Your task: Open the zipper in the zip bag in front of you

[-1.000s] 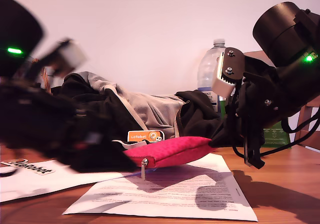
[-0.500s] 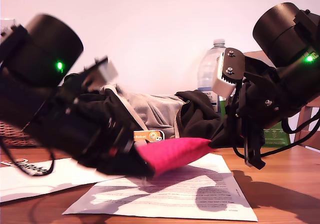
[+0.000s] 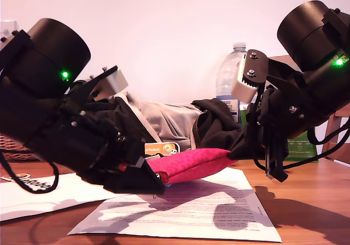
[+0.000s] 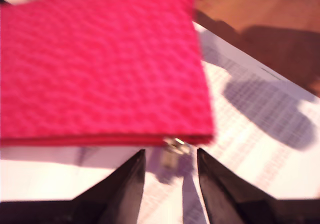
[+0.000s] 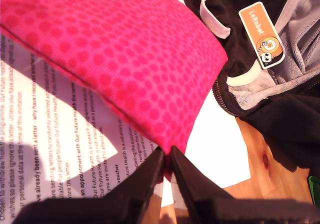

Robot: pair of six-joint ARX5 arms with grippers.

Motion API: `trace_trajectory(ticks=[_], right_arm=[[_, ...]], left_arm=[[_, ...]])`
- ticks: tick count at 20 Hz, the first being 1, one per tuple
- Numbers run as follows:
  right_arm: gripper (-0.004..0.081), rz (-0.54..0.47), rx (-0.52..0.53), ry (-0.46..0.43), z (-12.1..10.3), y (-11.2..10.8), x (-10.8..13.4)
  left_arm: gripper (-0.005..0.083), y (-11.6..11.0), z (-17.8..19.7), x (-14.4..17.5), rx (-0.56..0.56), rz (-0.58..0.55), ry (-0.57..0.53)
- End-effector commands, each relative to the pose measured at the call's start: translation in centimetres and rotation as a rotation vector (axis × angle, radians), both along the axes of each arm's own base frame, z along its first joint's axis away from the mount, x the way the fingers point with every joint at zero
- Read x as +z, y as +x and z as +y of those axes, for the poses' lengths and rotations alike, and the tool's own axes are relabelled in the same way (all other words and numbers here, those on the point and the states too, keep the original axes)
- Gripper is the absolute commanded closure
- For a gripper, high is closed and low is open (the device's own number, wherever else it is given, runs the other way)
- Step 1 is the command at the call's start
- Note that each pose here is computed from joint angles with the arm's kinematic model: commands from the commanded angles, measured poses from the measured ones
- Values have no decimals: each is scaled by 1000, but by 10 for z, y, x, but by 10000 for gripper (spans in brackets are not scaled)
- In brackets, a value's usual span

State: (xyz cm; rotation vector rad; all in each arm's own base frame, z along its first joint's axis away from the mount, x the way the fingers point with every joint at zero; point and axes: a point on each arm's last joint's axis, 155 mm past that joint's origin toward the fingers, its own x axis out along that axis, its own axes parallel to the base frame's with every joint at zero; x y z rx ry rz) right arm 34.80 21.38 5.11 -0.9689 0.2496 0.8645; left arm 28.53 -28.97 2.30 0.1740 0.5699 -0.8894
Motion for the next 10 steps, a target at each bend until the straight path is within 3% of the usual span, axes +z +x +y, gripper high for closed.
trace_trajectory(ticks=[1, 10], right_arm=[[783, -50, 0, 36, 3, 7, 21], [783, -42, -17, 57, 3, 8, 24]], left_arm=[[482, 2, 1, 0, 5, -12, 0], [482, 3, -1, -17, 1, 6, 11]])
